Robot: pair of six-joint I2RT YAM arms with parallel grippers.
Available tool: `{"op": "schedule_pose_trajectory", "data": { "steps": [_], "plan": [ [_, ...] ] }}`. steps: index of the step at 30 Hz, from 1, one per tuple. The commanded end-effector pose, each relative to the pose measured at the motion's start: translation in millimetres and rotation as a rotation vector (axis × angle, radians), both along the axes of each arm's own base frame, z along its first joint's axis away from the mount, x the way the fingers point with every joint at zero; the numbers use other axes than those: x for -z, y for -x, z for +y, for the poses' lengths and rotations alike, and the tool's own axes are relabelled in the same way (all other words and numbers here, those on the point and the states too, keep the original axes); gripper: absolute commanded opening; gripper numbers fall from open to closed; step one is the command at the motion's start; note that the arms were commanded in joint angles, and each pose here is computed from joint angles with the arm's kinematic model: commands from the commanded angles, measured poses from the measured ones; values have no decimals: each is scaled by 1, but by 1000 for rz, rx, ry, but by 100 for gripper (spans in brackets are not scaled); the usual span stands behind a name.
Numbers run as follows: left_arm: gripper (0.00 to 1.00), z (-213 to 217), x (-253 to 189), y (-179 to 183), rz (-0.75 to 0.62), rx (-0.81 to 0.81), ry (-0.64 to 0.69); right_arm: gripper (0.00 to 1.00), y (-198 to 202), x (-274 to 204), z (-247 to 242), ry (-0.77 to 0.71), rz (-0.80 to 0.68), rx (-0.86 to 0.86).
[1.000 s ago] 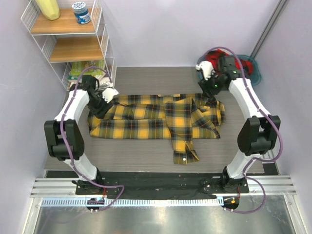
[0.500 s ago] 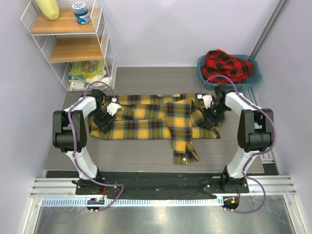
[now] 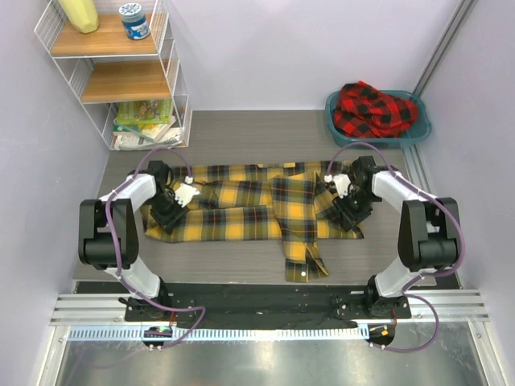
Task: Fold and stack the long sleeve shirts
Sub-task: Fold the shirt
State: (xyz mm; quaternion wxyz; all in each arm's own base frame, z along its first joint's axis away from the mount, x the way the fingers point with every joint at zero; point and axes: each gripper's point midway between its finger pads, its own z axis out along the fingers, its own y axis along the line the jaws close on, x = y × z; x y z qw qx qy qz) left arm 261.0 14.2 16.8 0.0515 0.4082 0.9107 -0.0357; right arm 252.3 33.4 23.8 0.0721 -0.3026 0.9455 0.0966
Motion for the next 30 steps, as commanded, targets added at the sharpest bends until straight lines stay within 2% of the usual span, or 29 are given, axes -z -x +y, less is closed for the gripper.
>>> {"op": "schedule_pose_trajectory", "data": {
  "steps": [1,2,5,9,10,11,12,14,15,19,21,22,26,30],
  "plan": [
    [45,-30,-43,22,49,32,189,40,-14,-62,17,-100,-125,-2],
    [49,-49,-63,10,5,33,288,41,-32,-85,25,-138,-193,-5],
    [57,-73,-100,-7,-71,31,419,48,-67,-124,45,-244,-295,-3],
    [66,-119,-140,-41,-207,6,596,52,-111,-139,68,-305,-324,20],
    [68,-127,-147,-49,-232,-15,624,53,-124,-128,73,-312,-303,40],
    [70,-137,-157,-71,-316,-21,660,54,-137,-136,78,-316,-332,38],
    [71,-154,-164,-73,-291,-91,713,54,-145,-133,79,-312,-338,48],
    [76,-175,-169,-87,-307,-133,757,56,-166,-124,84,-310,-341,53],
    [78,-198,-175,-92,-311,-141,795,58,-172,-117,84,-303,-335,56],
    [80,-253,-175,-124,-345,-145,814,60,-190,-99,88,-305,-310,60],
    [80,-281,-155,-132,-261,-182,837,61,-193,-92,92,-322,-292,59],
    [80,-294,-161,-143,-257,-209,875,61,-194,-90,94,-334,-287,57],
    [80,-330,-142,-162,-198,-264,924,61,-197,-85,102,-371,-283,49],
    [72,-354,-123,-167,-100,-308,975,55,-197,-79,106,-397,-262,41]
  ]
}}
